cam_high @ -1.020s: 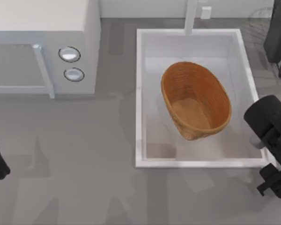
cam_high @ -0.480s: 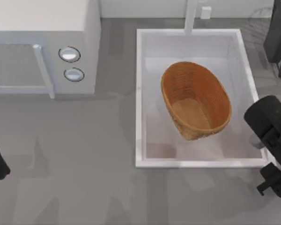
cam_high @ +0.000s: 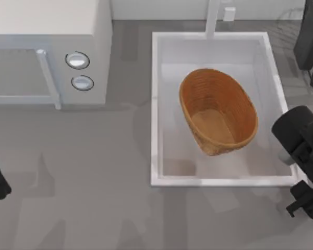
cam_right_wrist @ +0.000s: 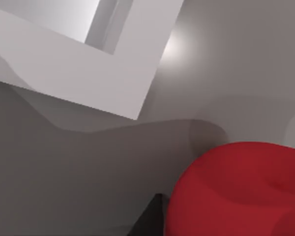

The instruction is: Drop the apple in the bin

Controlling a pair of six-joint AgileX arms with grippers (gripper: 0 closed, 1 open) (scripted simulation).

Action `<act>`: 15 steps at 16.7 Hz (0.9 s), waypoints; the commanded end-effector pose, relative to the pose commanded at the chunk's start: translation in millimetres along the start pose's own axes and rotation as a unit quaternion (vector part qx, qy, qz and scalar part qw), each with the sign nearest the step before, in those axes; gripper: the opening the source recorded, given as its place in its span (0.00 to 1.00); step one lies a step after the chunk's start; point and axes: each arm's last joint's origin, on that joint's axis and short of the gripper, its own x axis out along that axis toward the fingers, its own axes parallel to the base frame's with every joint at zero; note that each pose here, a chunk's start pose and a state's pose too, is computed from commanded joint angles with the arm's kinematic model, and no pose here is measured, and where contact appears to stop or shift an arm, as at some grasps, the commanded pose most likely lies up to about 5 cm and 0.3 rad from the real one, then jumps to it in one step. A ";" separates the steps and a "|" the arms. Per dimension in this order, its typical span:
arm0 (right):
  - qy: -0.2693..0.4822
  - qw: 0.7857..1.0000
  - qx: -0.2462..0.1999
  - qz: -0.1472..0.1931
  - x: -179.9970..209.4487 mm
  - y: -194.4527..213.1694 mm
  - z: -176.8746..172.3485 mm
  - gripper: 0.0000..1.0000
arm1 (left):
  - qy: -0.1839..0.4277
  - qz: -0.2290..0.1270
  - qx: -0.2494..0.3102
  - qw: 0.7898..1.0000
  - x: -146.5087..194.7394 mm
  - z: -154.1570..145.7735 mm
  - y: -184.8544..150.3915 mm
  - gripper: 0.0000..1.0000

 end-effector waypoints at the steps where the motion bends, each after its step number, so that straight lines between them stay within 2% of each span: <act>1: 0.000 1.000 0.001 -0.001 -2.3 -1.7 1.6 0.00 | 0.000 0.000 0.000 1.000 0.0 0.0 0.0 1.00; 7: 0.011 1.000 -0.001 -0.004 -51.4 -34.6 14.8 0.00 | 0.000 0.000 0.000 1.000 0.0 0.0 0.0 1.00; 12: 0.010 1.000 -0.005 -0.001 -110.9 -70.4 7.1 0.00 | 0.000 0.000 0.000 1.000 0.0 0.0 0.0 1.00; 15: 0.000 1.000 0.000 0.000 -126.4 -79.6 2.7 0.00 | 0.000 0.000 0.000 1.000 0.0 0.0 0.0 1.00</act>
